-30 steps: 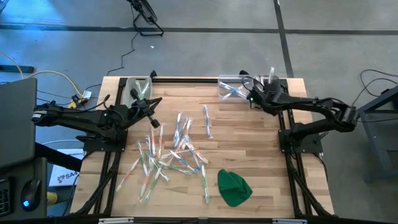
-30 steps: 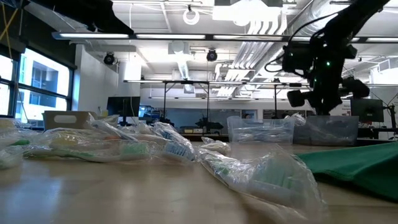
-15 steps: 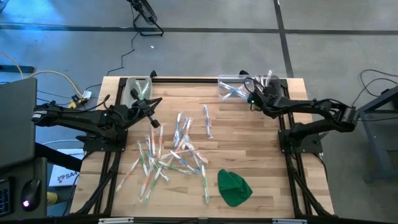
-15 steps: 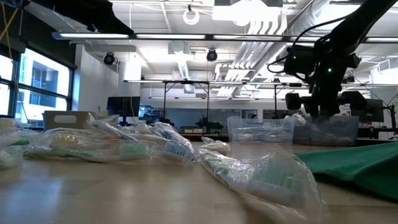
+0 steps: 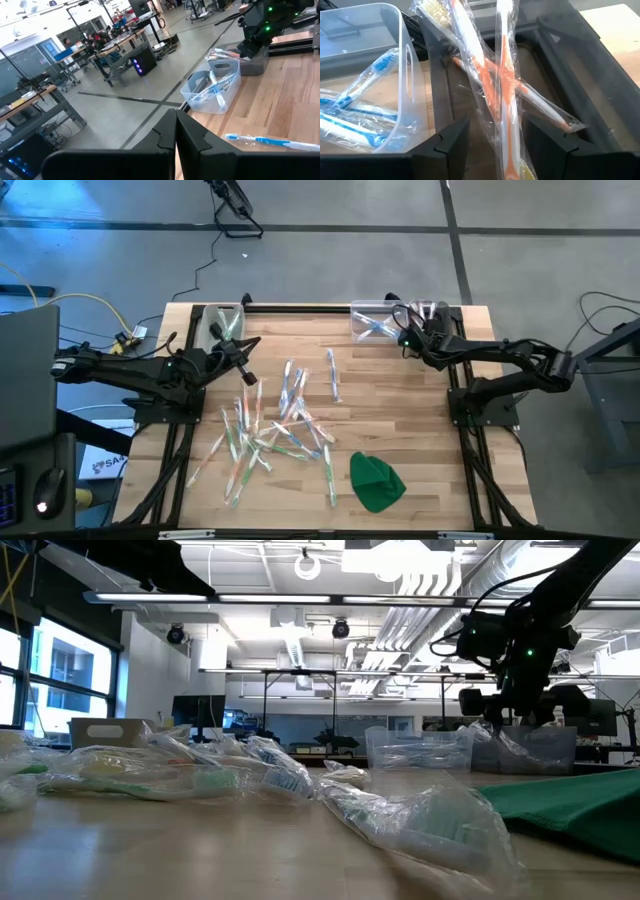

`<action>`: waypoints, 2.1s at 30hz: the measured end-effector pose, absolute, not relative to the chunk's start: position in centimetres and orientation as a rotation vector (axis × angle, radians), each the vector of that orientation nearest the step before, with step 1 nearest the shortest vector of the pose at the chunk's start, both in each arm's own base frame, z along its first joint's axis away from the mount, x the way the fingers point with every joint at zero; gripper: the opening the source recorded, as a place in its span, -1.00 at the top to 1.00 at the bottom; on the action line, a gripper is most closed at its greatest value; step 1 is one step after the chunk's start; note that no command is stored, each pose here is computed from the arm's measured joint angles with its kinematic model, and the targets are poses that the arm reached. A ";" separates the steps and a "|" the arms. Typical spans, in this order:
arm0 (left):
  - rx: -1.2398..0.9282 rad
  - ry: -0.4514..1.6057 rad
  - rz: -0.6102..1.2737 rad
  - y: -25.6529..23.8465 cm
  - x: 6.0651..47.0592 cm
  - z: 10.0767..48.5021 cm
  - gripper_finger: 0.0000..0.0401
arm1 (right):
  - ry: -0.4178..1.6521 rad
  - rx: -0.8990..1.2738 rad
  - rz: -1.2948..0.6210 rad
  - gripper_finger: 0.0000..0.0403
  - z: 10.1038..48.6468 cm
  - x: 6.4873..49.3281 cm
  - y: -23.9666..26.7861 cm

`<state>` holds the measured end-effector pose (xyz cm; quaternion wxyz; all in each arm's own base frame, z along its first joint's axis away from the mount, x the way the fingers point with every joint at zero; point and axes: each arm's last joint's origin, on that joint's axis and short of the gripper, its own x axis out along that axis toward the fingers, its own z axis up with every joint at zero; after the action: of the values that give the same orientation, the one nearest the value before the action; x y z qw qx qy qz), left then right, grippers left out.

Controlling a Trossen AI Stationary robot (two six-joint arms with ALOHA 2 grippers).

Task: Pick & Place Toothbrushes
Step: Put the blue toothbrush into the transparent bin

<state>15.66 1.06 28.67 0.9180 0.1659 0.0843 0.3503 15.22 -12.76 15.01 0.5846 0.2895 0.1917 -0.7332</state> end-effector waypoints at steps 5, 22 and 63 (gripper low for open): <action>0.341 0.172 0.720 1.1 15.7 28.7 1.00 | 0.433 0.648 -1.682 0.29 15.6 15.3 -12.3; 0.340 0.171 0.721 1.1 15.7 28.7 1.00 | 0.191 0.420 -1.357 0.91 22.2 15.9 -9.7; 0.252 0.138 0.780 1.5 15.6 28.8 1.00 | 0.027 -0.073 -0.499 0.99 26.2 19.9 -9.5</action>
<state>15.59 1.51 28.76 0.9149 0.1222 0.0669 0.3788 19.93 -9.49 26.15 0.9683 -0.0362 0.0134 -0.2469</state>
